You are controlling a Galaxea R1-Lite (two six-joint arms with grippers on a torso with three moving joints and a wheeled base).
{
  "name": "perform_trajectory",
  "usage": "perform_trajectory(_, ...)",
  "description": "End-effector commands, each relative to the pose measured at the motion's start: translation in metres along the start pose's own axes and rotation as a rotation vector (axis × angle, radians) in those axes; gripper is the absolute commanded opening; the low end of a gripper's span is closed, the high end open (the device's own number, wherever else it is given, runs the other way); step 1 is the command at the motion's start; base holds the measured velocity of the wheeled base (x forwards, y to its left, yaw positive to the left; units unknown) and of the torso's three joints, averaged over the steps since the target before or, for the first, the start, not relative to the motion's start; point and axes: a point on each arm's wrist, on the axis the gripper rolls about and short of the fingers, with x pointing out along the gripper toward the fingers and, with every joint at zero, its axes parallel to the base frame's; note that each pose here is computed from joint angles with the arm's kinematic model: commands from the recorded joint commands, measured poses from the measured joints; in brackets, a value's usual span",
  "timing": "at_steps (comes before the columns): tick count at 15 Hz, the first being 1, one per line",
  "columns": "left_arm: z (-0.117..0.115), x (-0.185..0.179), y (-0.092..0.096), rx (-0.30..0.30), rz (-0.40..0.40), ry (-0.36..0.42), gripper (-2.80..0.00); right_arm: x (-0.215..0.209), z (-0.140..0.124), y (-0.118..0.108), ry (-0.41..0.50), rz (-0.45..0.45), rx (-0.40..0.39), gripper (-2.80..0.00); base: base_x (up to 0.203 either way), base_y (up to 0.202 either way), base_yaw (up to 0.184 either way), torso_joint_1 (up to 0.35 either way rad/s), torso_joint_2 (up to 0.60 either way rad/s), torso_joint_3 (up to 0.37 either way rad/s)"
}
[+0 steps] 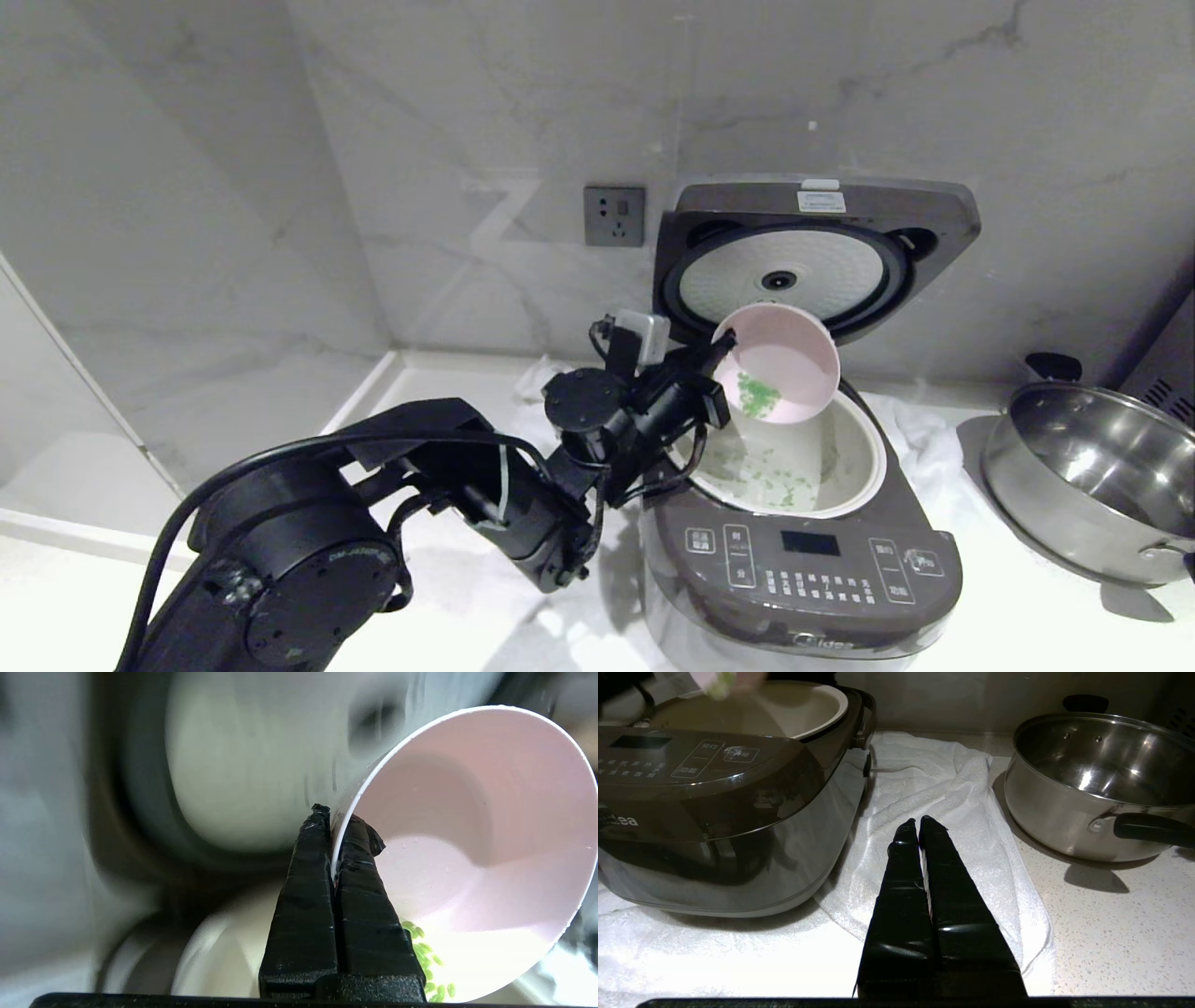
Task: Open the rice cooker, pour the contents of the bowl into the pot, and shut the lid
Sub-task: Fill a bowl with water from the tap
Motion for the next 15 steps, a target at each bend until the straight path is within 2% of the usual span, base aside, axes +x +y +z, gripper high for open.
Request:
perform_trajectory(1, -0.019, -0.01, 0.003, -0.009, 0.003, 0.063, -2.8, 0.0, 0.0, 0.0, 0.002, 0.0, 0.0, -2.8, 0.0, 0.0, 0.0, 0.0, 0.0, 0.0)
perform_trajectory(3, -0.002, -0.002, 0.008, -0.007, 0.001, 0.006, -2.8, 0.0, 0.0, 0.0, 0.002, 0.0, 0.0, -2.8, 0.0, 0.0, 0.0, 0.0, 0.0, 0.0)
perform_trajectory(5, 0.001, -0.012, 0.012, -0.007, 0.017, 0.041, -2.8, 0.0, 0.0, 0.0, 0.002, 0.0, 0.0, -2.8, 0.0, 0.0, 0.0, 0.0, 0.0, 0.0)
perform_trajectory(8, 0.015, -0.011, 0.014, -0.003, 0.023, 0.012, -2.8, 0.0, 0.0, 0.0, 0.002, 0.0, 0.0, -2.8, 0.0, 0.0, 0.0, 0.0, 0.0, 0.0)
perform_trajectory(11, 0.049, -0.005, 0.008, 0.007, -0.002, -0.065, -2.8, 0.0, 0.0, 0.0, 0.002, 0.0, 0.0, -2.8, 0.0, 0.0, 0.0, 0.0, 0.0, 0.0)
perform_trajectory(12, 0.064, -0.008, 0.004, 0.012, -0.006, -0.056, -2.8, 0.0, 0.0, 0.0, 0.002, 0.0, 0.0, -2.8, 0.0, 0.0, 0.0, 0.0, 0.0, 0.0)
perform_trajectory(13, 0.073, -0.01, 0.001, 0.028, 0.001, -0.01, -2.8, 0.0, 0.0, 0.0, 0.002, 0.0, 0.0, -2.8, 0.0, 0.0, 0.0, 0.0, 0.0, 0.0)
perform_trajectory(14, 0.074, -0.012, 0.002, 0.102, 0.016, 0.053, -2.8, 0.0, 0.0, 0.0, 0.002, 0.0, 0.0, -2.8, 0.0, 0.0, 0.0, 0.0, 0.0, 0.0)
perform_trajectory(15, 0.074, -0.014, 0.003, 0.213, 0.031, 0.1, -2.8, 0.0, 0.0, 0.0, 0.002, 0.0, 0.0, -2.8, 0.0, 0.0, 0.0, 0.0, 0.0, 0.0)
